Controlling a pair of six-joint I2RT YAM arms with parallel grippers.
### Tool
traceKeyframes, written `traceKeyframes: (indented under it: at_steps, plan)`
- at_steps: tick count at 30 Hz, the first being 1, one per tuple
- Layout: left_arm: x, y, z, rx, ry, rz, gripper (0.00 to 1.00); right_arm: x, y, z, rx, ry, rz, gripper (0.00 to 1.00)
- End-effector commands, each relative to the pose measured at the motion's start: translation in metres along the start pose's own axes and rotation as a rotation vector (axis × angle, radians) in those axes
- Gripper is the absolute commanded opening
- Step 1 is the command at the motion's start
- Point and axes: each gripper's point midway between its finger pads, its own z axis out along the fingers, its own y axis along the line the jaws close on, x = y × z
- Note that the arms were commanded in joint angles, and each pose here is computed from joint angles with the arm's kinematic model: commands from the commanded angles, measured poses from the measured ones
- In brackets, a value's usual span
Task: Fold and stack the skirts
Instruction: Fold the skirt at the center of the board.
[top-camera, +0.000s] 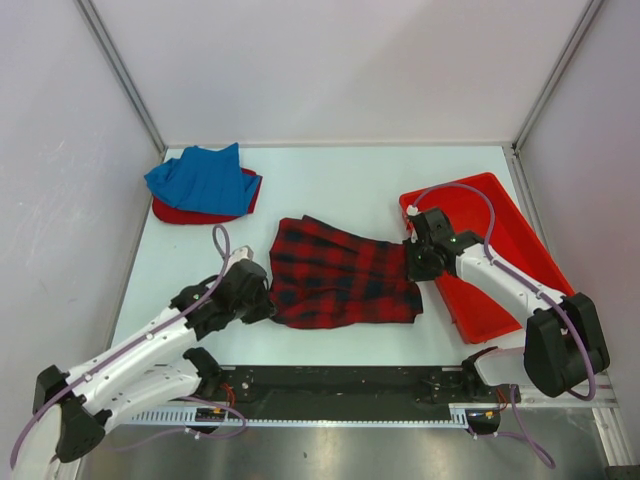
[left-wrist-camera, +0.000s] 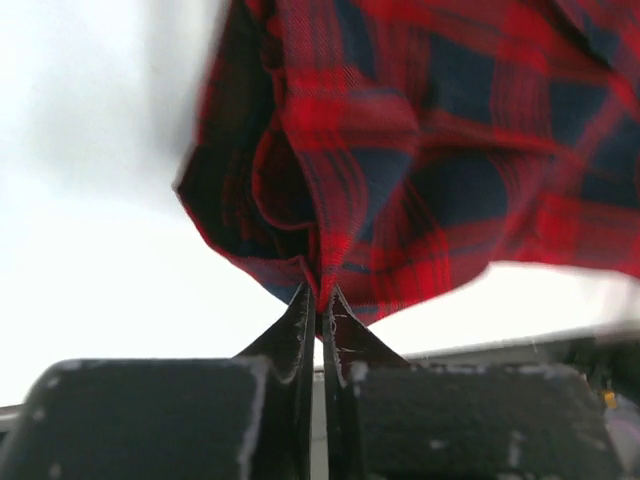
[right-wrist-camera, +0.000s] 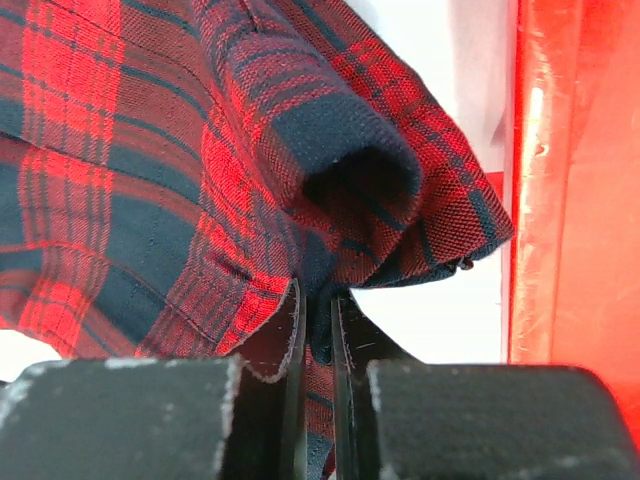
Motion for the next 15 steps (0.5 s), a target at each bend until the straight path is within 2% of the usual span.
traceKeyframes:
  at_steps: [1, 5, 7, 10, 13, 15]
  plan:
    - [-0.037, 0.007, 0.0, -0.111, -0.166, -0.069, 0.02, -0.006, -0.011, -0.007, 0.057, -0.037, -0.007, 0.0]
    - [-0.056, 0.028, 0.02, -0.213, -0.227, -0.181, 0.0, -0.006, -0.017, -0.006, 0.089, -0.039, -0.002, 0.0]
    - [-0.062, 0.027, 0.035, -0.184, -0.262, -0.234, 0.0, -0.006, -0.02, -0.003, 0.103, -0.034, 0.002, 0.0]
    - [-0.067, 0.02, 0.054, -0.126, -0.289, -0.237, 0.01, -0.006, -0.022, -0.003, 0.112, -0.033, 0.011, 0.0]
    - [-0.066, 0.027, 0.062, -0.177, -0.282, -0.19, 0.09, -0.006, -0.021, -0.006, 0.106, -0.039, 0.014, 0.0]
    - [-0.06, 0.033, 0.067, -0.212, -0.252, -0.164, 0.18, -0.008, -0.016, -0.01, 0.08, -0.055, 0.016, 0.0]
